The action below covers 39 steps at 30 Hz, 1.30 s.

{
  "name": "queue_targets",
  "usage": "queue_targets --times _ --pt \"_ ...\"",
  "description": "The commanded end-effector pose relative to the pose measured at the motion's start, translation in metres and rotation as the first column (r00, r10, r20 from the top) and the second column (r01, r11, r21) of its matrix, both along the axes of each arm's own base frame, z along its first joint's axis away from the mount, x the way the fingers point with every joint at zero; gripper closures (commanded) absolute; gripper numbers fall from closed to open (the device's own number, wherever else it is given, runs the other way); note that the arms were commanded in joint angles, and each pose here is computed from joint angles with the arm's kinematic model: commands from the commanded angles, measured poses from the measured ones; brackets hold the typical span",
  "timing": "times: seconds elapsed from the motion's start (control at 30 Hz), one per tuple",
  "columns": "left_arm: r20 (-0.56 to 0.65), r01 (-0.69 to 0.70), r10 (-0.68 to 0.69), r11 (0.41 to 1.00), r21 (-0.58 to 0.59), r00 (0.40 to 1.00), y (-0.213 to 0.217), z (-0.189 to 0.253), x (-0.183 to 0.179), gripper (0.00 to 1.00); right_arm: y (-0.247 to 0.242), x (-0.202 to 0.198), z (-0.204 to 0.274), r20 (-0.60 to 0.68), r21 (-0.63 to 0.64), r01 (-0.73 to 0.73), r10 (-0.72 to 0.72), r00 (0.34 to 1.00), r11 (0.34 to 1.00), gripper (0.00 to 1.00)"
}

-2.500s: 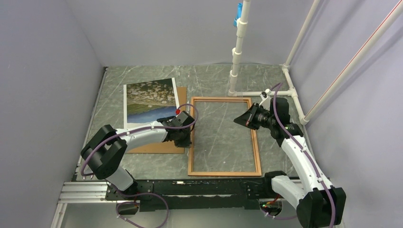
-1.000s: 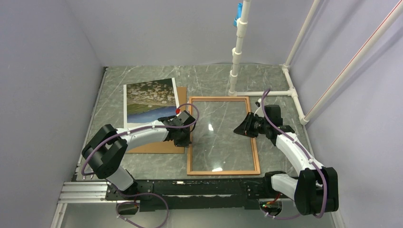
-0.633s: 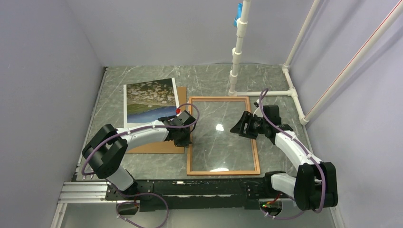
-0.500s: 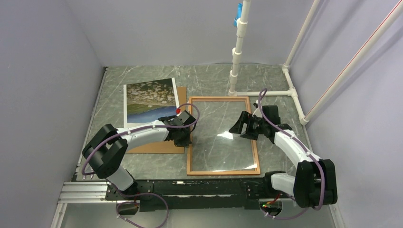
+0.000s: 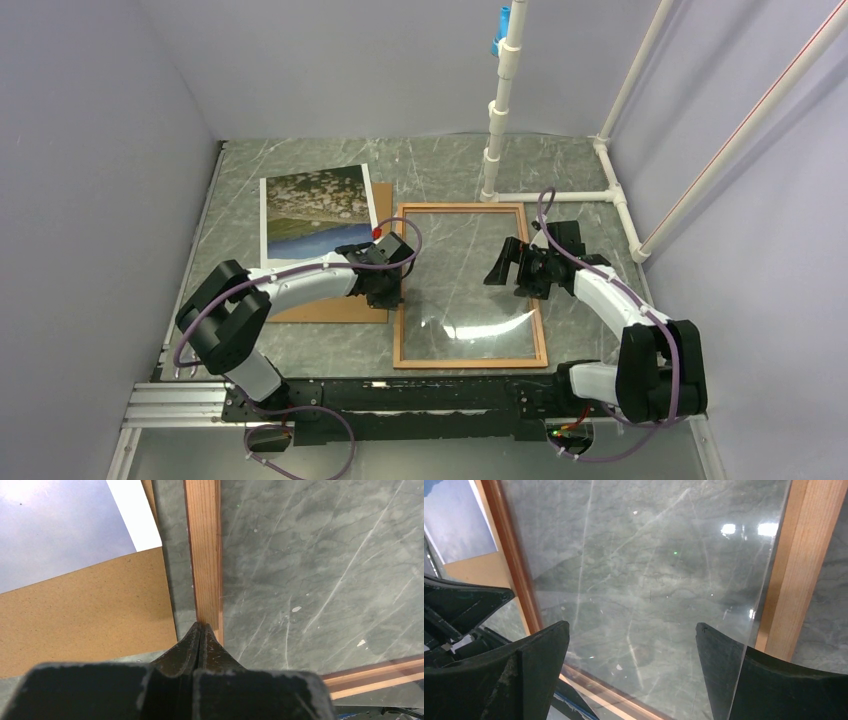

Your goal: Put the photo into the frame

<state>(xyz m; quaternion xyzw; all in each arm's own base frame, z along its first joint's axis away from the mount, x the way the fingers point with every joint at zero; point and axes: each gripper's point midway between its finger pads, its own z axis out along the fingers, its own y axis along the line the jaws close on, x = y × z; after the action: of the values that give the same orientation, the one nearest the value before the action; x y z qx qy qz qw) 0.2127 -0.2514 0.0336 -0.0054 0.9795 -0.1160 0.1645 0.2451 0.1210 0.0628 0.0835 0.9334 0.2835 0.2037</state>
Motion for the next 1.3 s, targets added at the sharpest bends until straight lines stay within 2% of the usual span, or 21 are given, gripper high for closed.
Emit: queue_targets --times 0.0,0.43,0.67,0.97,1.27 --pt "-0.069 0.022 -0.006 0.975 0.222 0.998 0.046 -0.033 -0.018 1.00 -0.002 0.013 0.008 0.046 -0.028 -0.009 0.010 0.999 1.000 0.00" --pt "-0.072 0.029 -0.012 0.972 0.235 0.997 0.046 -0.033 -0.018 1.00 -0.010 0.018 0.015 0.074 -0.076 0.006 -0.001 0.997 0.997 0.00" --pt "-0.076 0.030 -0.012 0.970 0.243 0.997 0.048 -0.034 -0.019 1.00 0.017 0.016 0.044 0.219 0.066 -0.116 0.099 0.971 0.991 0.02" --pt "-0.079 0.027 -0.008 0.968 0.250 0.997 0.049 -0.035 -0.019 1.00 0.031 0.004 0.086 0.401 0.135 -0.211 0.142 0.905 0.968 0.04" --pt "-0.082 0.029 -0.008 0.966 0.255 0.997 0.050 -0.035 -0.020 1.00 0.033 -0.004 0.087 0.430 0.148 -0.229 0.146 0.891 0.962 0.05"
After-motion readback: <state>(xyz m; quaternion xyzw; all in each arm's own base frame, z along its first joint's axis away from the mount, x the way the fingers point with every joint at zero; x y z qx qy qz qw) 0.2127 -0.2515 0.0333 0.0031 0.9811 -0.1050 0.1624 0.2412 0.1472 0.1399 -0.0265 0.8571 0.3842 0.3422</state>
